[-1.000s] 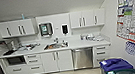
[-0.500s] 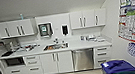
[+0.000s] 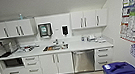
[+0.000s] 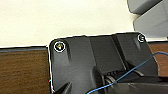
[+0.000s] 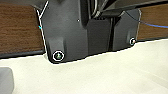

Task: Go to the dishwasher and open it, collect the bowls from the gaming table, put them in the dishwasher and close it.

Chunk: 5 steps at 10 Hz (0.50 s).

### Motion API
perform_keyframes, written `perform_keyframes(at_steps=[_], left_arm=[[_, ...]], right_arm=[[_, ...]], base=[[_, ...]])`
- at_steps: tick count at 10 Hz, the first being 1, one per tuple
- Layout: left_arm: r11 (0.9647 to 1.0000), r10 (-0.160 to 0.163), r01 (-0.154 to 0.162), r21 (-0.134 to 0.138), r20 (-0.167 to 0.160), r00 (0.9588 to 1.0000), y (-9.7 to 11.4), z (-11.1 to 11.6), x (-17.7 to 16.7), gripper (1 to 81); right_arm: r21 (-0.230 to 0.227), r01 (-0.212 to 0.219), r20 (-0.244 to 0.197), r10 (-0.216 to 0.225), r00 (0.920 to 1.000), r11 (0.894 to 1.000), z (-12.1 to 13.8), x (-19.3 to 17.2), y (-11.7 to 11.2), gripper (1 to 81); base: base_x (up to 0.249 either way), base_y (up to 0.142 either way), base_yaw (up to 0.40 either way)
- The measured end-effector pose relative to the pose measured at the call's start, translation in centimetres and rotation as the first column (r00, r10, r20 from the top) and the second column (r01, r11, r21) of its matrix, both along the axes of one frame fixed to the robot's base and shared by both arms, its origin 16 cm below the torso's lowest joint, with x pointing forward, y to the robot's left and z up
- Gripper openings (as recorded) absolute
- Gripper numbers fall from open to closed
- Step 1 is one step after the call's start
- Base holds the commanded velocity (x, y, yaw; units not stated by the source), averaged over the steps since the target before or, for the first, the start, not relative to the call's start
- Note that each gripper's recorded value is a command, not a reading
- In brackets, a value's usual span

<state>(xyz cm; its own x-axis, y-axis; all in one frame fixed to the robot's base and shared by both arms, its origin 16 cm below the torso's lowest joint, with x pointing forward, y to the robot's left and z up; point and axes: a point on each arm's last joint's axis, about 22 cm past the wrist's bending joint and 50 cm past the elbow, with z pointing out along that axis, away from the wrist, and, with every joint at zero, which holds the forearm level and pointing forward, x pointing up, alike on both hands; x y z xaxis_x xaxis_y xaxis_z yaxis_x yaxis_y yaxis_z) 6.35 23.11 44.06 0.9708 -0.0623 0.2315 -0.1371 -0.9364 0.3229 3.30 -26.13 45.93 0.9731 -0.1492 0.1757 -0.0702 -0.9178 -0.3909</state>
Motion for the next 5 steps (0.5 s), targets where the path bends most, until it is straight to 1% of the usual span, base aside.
perform_keyframes(at_steps=[2, 3, 5], left_arm=[[1.0, 0.0, 0.0, 0.002, -0.002, 1.0, 0.19, -0.03, -0.2, 81.1], [1.0, 0.0, 0.0, 0.003, -0.001, 1.0, 0.26, -0.03, -0.2, 81.1], [1.0, -0.001, 0.001, -0.002, -0.005, 1.0, -0.25, -0.05, -0.55, 81.1]], right_arm=[[0.012, -0.002, 0.0, 0.002, 1.0, 1.0, 0.01, -0.02, 0.9, 81.1], [0.011, -0.002, 0.0, 0.002, 1.0, 1.0, 0.01, -0.02, 0.89, 81.1], [0.006, -0.001, -0.002, 0.001, 1.0, 1.0, -0.02, -0.33, 0.44, 81.1]], base=[[0.108, 0.0, 0.0], [0.108, 0.0, 0.0], [0.108, 0.0, 0.0]])
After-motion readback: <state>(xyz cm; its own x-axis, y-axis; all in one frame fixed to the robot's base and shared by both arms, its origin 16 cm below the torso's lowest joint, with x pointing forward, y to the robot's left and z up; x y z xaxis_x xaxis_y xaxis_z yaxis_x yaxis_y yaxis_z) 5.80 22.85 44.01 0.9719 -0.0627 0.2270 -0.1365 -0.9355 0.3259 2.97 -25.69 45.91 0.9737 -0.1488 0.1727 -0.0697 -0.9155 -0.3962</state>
